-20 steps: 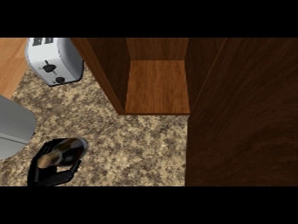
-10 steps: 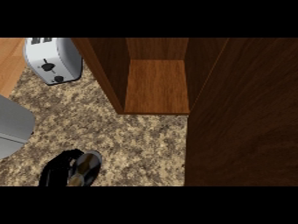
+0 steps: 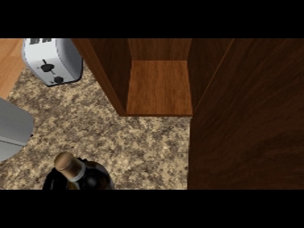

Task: Pick up the wine, place it into the cabinet and close the cabinet

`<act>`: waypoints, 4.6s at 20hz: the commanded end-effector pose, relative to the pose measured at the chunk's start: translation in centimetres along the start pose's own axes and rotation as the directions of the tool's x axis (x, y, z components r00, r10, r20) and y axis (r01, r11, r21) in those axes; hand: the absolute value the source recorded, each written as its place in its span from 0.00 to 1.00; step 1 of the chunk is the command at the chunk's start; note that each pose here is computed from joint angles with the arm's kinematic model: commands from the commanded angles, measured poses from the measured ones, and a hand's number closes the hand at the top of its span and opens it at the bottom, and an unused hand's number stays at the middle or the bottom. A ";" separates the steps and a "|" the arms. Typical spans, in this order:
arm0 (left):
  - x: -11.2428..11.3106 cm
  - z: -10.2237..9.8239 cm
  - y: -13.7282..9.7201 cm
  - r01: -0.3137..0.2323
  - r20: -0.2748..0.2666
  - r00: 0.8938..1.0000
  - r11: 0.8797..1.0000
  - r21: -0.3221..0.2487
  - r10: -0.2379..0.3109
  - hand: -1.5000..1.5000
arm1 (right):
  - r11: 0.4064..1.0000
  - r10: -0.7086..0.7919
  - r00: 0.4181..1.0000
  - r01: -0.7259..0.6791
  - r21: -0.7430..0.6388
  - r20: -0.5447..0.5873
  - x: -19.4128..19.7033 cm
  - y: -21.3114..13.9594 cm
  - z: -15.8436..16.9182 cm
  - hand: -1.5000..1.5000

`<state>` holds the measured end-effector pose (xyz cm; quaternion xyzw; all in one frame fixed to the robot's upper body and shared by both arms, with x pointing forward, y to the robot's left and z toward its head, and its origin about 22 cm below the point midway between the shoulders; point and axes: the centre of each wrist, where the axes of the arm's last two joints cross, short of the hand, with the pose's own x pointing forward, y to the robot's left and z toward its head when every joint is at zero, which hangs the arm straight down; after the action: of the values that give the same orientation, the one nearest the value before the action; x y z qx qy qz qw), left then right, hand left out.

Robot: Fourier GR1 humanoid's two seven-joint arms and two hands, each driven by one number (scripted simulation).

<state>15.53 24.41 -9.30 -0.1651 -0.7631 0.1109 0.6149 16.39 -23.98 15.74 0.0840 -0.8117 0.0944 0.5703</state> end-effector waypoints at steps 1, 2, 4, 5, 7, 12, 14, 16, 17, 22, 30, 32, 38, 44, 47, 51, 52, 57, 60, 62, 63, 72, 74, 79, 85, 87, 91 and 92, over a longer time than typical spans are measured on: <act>2.6 -1.1 -3.7 -0.028 0.037 0.999 1.000 -0.010 0.029 1.00 | 1.000 -0.004 1.000 0.004 0.021 -0.008 0.4 -0.4 0.5 0.00; 3.6 -2.0 -4.8 -0.064 -0.001 0.998 0.998 -0.021 0.064 1.00 | 0.999 -0.034 0.999 0.034 0.010 -0.001 -0.2 -0.2 -0.1 0.00; 3.5 -2.3 -3.7 -0.016 0.034 0.999 0.999 -0.033 0.017 1.00 | 1.000 -0.016 1.000 0.016 0.005 0.006 -0.4 -1.7 -1.3 0.00; 5.4 -2.9 -4.9 -0.023 0.023 0.999 0.999 -0.038 0.024 1.00 | 1.000 -0.028 0.999 0.028 0.007 -0.024 -1.5 -0.6 -0.5 0.00; 6.9 -4.0 -7.0 -0.016 0.060 0.998 1.000 -0.005 0.016 1.00 | 1.000 0.001 1.000 -0.001 0.000 0.008 -0.2 -0.3 -1.1 0.00; 7.1 -8.4 -9.7 -0.037 0.051 0.998 0.999 -0.017 0.038 1.00 | 1.000 0.003 1.000 -0.003 0.010 -0.019 -1.6 -1.8 0.5 0.00; 6.7 -9.1 -10.3 -0.034 0.039 0.999 0.999 -0.019 0.035 1.00 | 1.000 -0.010 1.000 0.010 0.014 -0.018 -0.8 0.3 -0.6 0.00; 8.5 -9.2 -12.0 -0.005 0.050 0.999 1.000 -0.011 0.006 1.00 | 1.000 -0.010 1.000 0.010 -0.004 -0.023 -1.5 -1.6 -0.4 0.00; 8.2 -11.1 -13.0 0.008 0.079 0.997 1.000 -0.022 -0.006 1.00 | 1.000 -0.012 1.000 0.012 0.018 -0.016 -0.6 0.6 -0.3 0.00; 5.4 -14.8 -12.6 0.071 0.089 0.994 0.997 0.003 -0.071 1.00 | 1.000 -0.003 1.000 0.004 0.027 -0.012 -1.8 -0.8 0.3 0.00; 3.9 -16.0 -16.3 0.200 0.088 0.976 0.980 -0.020 -0.197 1.00 | 1.000 -0.012 1.000 0.012 0.014 -0.011 0.5 -0.2 1.2 0.00; 3.2 -16.5 -17.6 0.228 0.073 0.972 0.973 -0.024 -0.226 1.00 | 1.000 -0.001 1.000 0.001 0.015 0.007 -1.9 0.1 -0.7 0.00; 1.2 -17.3 -15.9 0.219 0.053 0.974 0.975 0.027 -0.220 1.00 | 1.000 0.000 1.000 0.000 0.014 -0.003 0.1 -1.5 -0.2 0.00; 0.3 -18.1 -16.8 0.205 -0.014 0.979 0.978 0.048 -0.204 1.00 | 1.000 -0.007 1.000 0.007 0.013 -0.007 -2.5 -1.6 0.5 0.00; -1.4 -17.8 -15.6 0.240 -0.029 0.971 0.969 0.061 -0.239 1.00 | 1.000 0.002 1.000 -0.002 0.020 -0.010 -1.4 -1.1 -1.2 0.00; -2.8 -17.9 -14.3 0.220 -0.059 0.975 0.973 0.069 -0.216 1.00 | 1.000 -0.013 1.000 0.013 -0.006 -0.006 -1.4 -1.2 -0.4 0.00; -4.5 -17.4 -13.9 0.253 -0.044 0.967 0.965 0.068 -0.251 1.00 | 1.000 -0.009 1.000 0.009 0.003 -0.016 -0.6 -0.7 0.2 0.00; -5.1 -16.4 -13.3 0.196 -0.047 0.980 0.976 0.101 -0.192 1.00 | 0.999 -0.027 0.999 0.027 0.021 -0.028 1.1 -0.8 1.1 0.00; -4.6 -17.9 -14.0 0.119 -0.049 0.992 0.986 0.117 -0.114 1.00 | 0.999 -0.011 1.000 0.012 0.037 -0.017 0.6 -1.0 1.6 0.00; -5.0 -17.8 -12.5 0.117 -0.065 0.992 0.987 0.110 -0.110 1.00 | 1.000 -0.023 1.000 0.023 0.005 -0.009 -1.1 0.4 1.2 0.00; -5.5 -18.3 -12.7 0.115 -0.058 0.992 0.986 0.123 -0.109 1.00 | 0.999 -0.015 1.000 0.016 0.033 -0.011 -1.3 -1.1 -0.1 0.00; -5.1 -20.9 -12.8 0.116 -0.071 0.991 0.989 0.092 -0.110 1.00 | 0.999 -0.029 1.000 0.029 0.027 -0.002 -0.2 -1.5 1.3 0.00; -5.7 -20.6 -13.1 0.105 -0.076 0.992 0.990 0.097 -0.098 1.00 | 0.999 -0.021 1.000 0.021 0.045 -0.003 -1.3 0.6 -1.4 0.00; -5.0 -22.1 -12.8 0.062 -0.083 0.995 0.995 0.080 -0.056 1.00 | 1.000 -0.028 0.999 0.028 0.000 -0.027 -2.6 -0.5 -0.4 0.00; -4.0 -23.5 -14.8 0.082 -0.062 0.995 0.991 0.106 -0.075 1.00 | 0.999 -0.027 0.999 0.027 0.041 -0.019 -3.3 -1.0 -0.5 0.00; -3.3 -24.9 -14.6 0.065 -0.084 0.995 0.992 0.104 -0.056 1.00 | 0.999 -0.029 1.000 0.029 0.034 -0.011 -2.3 -1.3 -1.2 0.00; -4.4 -23.9 -12.9 0.116 -0.084 0.991 0.980 0.160 -0.103 1.00 | 0.998 -0.051 0.999 0.052 0.047 -0.014 -3.5 -0.3 -0.6 0.00; -3.9 -24.8 -13.2 0.143 -0.118 0.985 0.977 0.161 -0.124 1.00 | 0.999 -0.027 1.000 0.027 0.035 0.011 -2.2 -0.5 -1.1 0.00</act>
<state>38.47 9.55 -2.42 -0.0872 -0.7323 0.1286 0.6630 18.27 -24.31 13.89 0.1083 -0.8058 0.1015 0.5732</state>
